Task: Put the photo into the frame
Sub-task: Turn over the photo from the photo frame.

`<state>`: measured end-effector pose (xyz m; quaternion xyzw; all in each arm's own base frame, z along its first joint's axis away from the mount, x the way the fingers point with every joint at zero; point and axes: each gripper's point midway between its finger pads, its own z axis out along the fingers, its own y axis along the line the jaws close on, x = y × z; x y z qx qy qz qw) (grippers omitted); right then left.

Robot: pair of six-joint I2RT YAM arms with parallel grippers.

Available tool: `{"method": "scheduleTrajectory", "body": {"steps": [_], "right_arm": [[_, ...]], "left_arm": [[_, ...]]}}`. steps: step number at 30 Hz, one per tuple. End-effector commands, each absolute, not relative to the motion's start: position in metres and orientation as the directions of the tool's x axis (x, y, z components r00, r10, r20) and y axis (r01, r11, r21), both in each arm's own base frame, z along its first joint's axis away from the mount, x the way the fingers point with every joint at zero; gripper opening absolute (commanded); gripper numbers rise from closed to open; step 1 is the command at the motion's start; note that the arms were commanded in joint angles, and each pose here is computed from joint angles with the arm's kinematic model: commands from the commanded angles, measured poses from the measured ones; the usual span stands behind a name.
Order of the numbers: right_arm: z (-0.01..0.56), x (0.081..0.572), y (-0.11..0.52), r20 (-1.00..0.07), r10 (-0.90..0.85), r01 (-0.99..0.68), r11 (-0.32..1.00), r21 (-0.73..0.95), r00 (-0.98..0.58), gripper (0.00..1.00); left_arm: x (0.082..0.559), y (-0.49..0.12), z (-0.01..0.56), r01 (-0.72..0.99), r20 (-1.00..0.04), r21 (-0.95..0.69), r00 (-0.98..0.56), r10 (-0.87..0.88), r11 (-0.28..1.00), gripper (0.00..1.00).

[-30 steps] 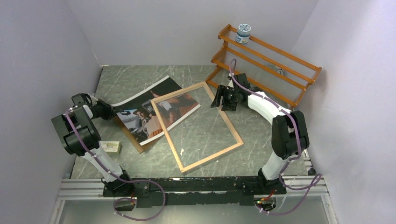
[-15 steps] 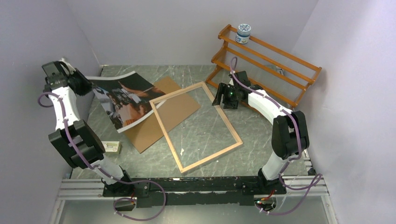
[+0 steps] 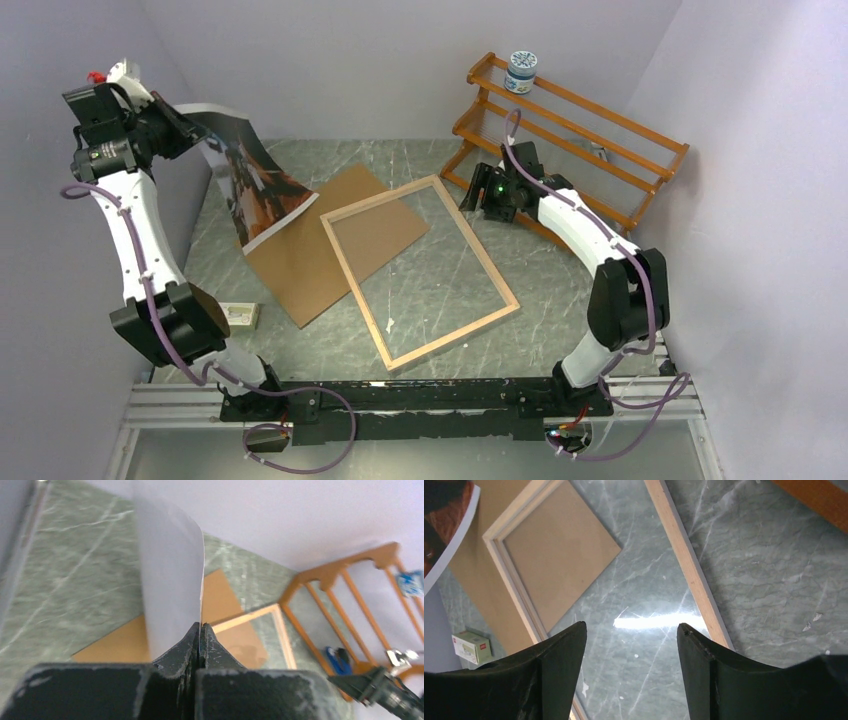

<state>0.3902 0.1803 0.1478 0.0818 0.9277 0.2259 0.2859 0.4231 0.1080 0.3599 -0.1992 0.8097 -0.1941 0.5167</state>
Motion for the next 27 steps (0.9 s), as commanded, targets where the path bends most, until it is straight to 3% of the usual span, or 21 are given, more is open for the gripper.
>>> {"method": "scheduleTrajectory", "body": {"steps": [1,6,8,12,17,22,27], "right_arm": [[0.209,0.406,0.187,-0.63,0.286,-0.09,0.864,0.495,-0.722,0.71],[0.234,0.403,0.21,-0.69,0.222,-0.247,0.823,0.511,-0.688,0.75],[0.25,0.402,0.222,-0.772,0.158,-0.336,0.833,0.439,-0.616,0.78],[0.289,0.389,0.259,-0.907,0.027,-0.505,0.823,0.259,-0.421,0.88],[0.33,0.368,0.31,-0.982,-0.019,-0.65,0.753,0.109,-0.187,0.89],[0.366,0.346,0.356,-0.988,-0.041,-0.714,0.687,-0.135,0.148,0.89],[0.367,0.333,0.383,-0.929,-0.055,-0.681,0.664,-0.307,0.366,0.89]], "left_arm": [[0.409,0.045,0.427,0.142,-0.794,-0.574,-0.341,-0.504,0.807,0.03],[0.404,0.019,0.464,0.263,-0.766,-0.637,-0.314,-0.561,0.724,0.03],[0.407,0.017,0.478,0.283,-0.738,-0.674,-0.296,-0.606,0.683,0.02],[0.418,0.019,0.485,0.225,-0.606,-0.796,-0.304,-0.735,0.562,0.03],[0.424,0.012,0.484,0.166,-0.415,-0.91,-0.347,-0.841,0.381,0.02],[0.431,0.01,0.482,0.066,-0.317,-0.947,-0.326,-0.891,0.313,0.03],[0.431,-0.003,0.486,0.041,-0.266,-0.963,-0.304,-0.915,0.267,0.03]]}}
